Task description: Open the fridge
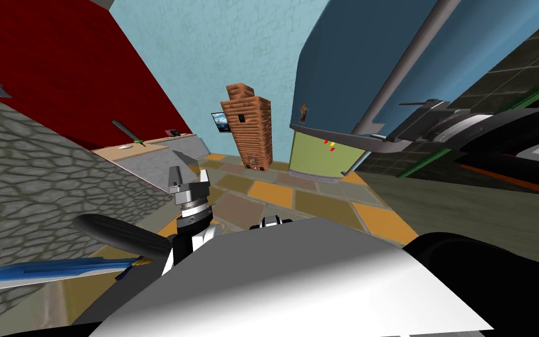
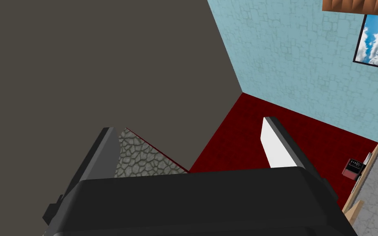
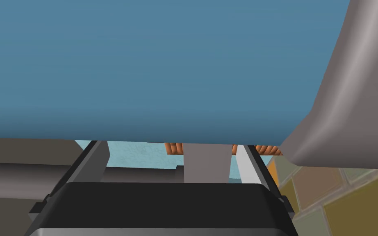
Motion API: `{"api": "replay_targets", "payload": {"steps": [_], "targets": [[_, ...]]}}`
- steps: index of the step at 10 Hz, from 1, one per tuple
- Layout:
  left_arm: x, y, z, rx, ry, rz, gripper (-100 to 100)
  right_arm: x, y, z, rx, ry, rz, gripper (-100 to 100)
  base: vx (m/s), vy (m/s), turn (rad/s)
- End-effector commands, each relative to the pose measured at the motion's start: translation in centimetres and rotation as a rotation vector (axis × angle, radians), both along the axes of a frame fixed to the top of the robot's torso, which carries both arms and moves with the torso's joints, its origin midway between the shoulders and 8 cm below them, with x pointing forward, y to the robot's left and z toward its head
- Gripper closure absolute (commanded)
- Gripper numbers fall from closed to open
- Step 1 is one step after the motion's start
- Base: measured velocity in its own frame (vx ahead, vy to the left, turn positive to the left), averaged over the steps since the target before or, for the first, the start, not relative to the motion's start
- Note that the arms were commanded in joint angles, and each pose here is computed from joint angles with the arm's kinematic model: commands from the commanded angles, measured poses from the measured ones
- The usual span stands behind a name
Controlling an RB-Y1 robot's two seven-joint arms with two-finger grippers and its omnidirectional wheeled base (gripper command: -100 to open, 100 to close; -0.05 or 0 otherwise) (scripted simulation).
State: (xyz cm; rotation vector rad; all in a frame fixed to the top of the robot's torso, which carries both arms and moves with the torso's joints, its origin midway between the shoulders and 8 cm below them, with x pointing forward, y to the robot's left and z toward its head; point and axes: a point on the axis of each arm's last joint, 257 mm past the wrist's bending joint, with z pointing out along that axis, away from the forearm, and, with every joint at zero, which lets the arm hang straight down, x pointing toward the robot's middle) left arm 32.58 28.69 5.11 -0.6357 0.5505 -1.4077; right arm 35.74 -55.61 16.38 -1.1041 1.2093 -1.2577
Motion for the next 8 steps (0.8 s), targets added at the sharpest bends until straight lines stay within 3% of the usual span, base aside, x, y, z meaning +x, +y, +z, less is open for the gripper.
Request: {"api": "replay_targets", "payload": {"steps": [1,2,3,8], "targets": [[0.0,0.0,0.0,0.000,0.000,0.000,0,0.2,0.5,2.5,0.011,-0.019,0.019,-100,0.027,-0.027,-0.096],[0.0,0.0,0.0,0.000,0.000,0.000,0,0.3,0.2,1.1,-0.001,0.005,0.011,-100,0.010,-0.018,-0.038],[0.0,0.0,0.0,0.000,0.000,0.000,0,0.3,0.1,1.0,-0.002,0.009,0.010,0,-0.003,-0.009,-0.009],[0.0,0.0,0.0,0.000,0.000,0.000,0,0.3,0.1,0.2,0.003,0.028,0.010,0,0.000,0.000,0.000]]}}
